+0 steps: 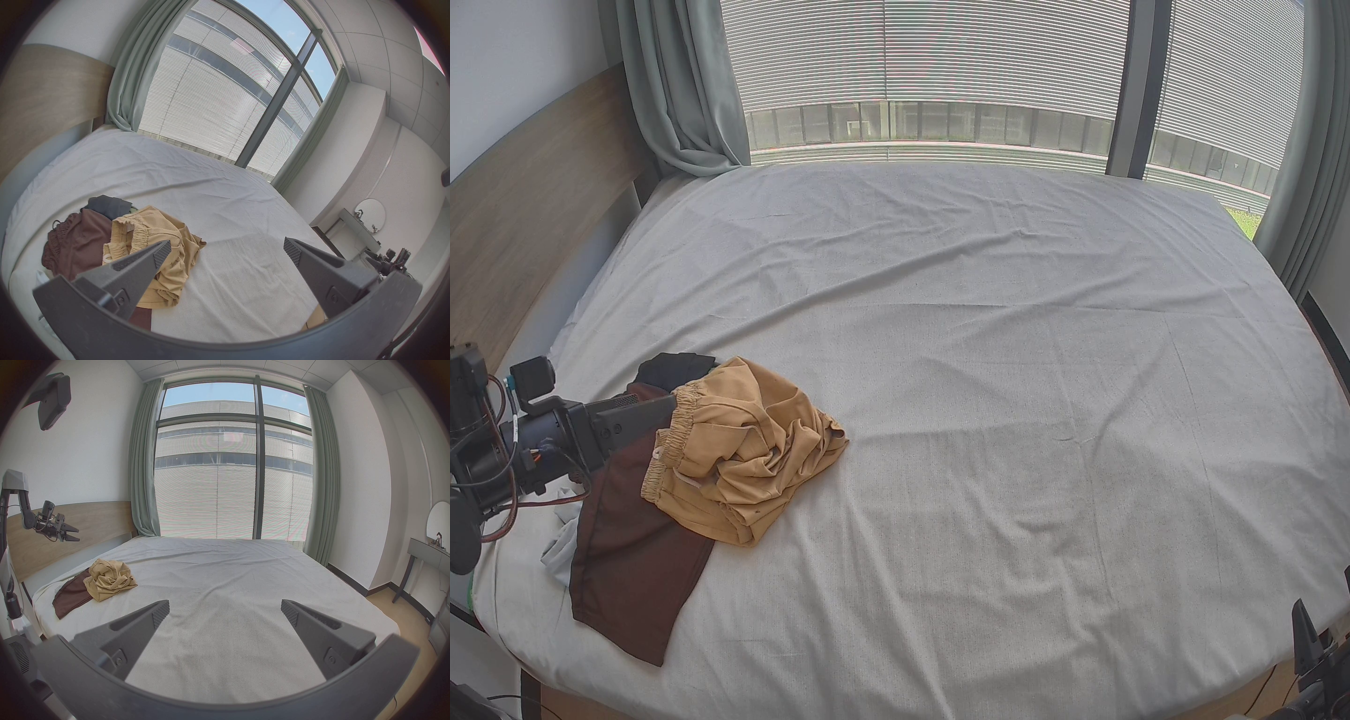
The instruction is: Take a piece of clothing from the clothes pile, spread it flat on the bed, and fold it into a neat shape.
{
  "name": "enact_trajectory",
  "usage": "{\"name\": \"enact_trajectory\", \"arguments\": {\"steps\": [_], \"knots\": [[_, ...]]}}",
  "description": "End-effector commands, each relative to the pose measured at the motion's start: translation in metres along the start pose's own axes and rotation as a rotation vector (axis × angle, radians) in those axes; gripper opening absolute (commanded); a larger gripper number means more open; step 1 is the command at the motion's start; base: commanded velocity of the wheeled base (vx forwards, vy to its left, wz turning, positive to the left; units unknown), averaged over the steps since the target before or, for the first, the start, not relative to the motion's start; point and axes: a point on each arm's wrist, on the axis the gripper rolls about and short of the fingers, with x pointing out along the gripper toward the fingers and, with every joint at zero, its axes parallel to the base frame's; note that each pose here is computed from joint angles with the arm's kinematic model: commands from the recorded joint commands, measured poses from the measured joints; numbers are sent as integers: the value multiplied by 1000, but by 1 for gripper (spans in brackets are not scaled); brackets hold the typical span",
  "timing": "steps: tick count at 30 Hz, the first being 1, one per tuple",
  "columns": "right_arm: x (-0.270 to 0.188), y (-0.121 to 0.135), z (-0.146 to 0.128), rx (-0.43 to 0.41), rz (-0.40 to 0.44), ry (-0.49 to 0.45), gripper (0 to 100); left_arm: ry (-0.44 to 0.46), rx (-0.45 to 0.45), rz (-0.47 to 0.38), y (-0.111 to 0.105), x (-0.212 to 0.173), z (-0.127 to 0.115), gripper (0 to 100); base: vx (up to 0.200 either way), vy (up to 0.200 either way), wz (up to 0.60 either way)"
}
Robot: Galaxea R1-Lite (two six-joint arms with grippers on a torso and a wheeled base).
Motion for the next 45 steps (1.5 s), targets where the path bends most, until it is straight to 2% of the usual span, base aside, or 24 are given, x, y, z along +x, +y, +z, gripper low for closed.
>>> {"name": "enact_trajectory", "arguments": {"steps": [1,8,22,32,45], "knots": [[0,0,-5,0,-1,3,100,28,-41,11,19,8,-4,100,0,0,0],[0,0,-5,0,0,3,100,26,-60,45,44,17,-6,100,0,0,0],[0,0,-5,1,0,1,100,45,-95,68,85,43,-33,100,0,0,0],[0,0,-5,1,0,1,100,26,-142,65,93,50,-36,100,0,0,0],[0,0,-5,1,0,1,100,-1,-135,83,118,66,-33,100,0,0,0]]}}
